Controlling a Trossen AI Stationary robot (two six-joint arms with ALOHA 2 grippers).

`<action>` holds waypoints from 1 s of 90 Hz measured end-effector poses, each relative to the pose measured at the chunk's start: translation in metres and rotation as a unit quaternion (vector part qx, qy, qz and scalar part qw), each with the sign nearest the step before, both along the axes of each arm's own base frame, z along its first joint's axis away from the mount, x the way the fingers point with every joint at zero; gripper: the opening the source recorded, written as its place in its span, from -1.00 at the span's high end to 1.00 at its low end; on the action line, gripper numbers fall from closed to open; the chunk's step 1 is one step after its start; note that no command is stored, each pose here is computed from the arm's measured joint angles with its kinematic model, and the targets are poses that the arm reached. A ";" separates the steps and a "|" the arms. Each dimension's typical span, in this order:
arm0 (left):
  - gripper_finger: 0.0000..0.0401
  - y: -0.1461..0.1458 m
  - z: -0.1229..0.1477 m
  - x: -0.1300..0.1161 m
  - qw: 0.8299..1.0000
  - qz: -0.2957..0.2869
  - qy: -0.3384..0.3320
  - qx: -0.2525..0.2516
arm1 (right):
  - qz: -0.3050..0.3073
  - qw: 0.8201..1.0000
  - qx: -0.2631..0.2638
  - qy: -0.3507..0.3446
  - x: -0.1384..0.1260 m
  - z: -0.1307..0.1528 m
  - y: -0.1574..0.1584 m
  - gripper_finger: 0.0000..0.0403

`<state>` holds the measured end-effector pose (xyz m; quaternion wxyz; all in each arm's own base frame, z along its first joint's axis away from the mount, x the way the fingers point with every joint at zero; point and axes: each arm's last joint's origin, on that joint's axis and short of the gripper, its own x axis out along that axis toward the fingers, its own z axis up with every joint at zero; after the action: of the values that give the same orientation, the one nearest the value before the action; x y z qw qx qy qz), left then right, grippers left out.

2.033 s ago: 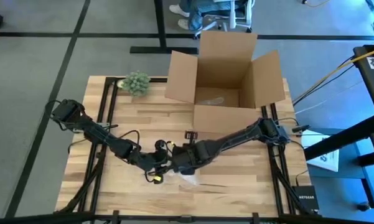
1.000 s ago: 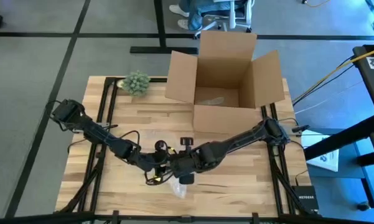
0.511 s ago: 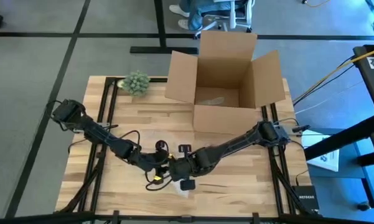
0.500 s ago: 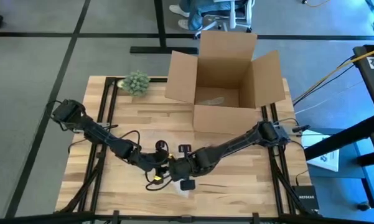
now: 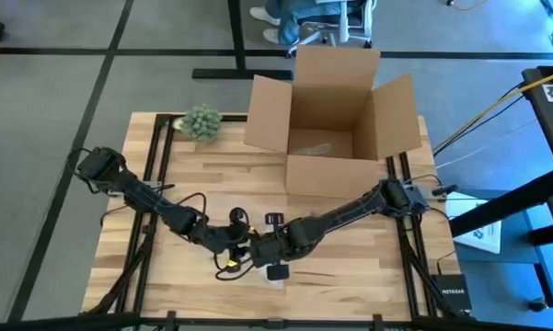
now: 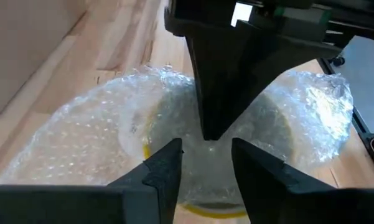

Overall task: Wrap mug
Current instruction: Wrap the orange patterned mug with the bubble wrap

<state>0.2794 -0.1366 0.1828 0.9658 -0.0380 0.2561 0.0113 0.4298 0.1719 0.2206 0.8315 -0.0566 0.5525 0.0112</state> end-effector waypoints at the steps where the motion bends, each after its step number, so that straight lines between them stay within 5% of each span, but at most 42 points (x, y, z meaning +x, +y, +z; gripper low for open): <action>1: 0.38 0.000 0.000 0.000 1.000 0.000 0.000 0.000 | 0.000 1.000 0.000 0.000 0.000 0.000 0.000 1.00; 55: 0.38 0.002 0.022 -0.011 1.000 -0.003 -0.021 -0.006 | 0.001 1.000 0.004 0.028 0.002 -0.016 0.002 1.00; 90: 0.38 0.005 0.014 -0.012 1.000 0.016 0.000 0.003 | 0.006 1.000 0.008 0.007 0.004 0.013 0.002 1.00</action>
<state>0.2673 -0.1315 0.1970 0.9657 -0.0389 0.2551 0.0276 0.4342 0.1734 0.2333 0.8278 -0.0534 0.5581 0.0213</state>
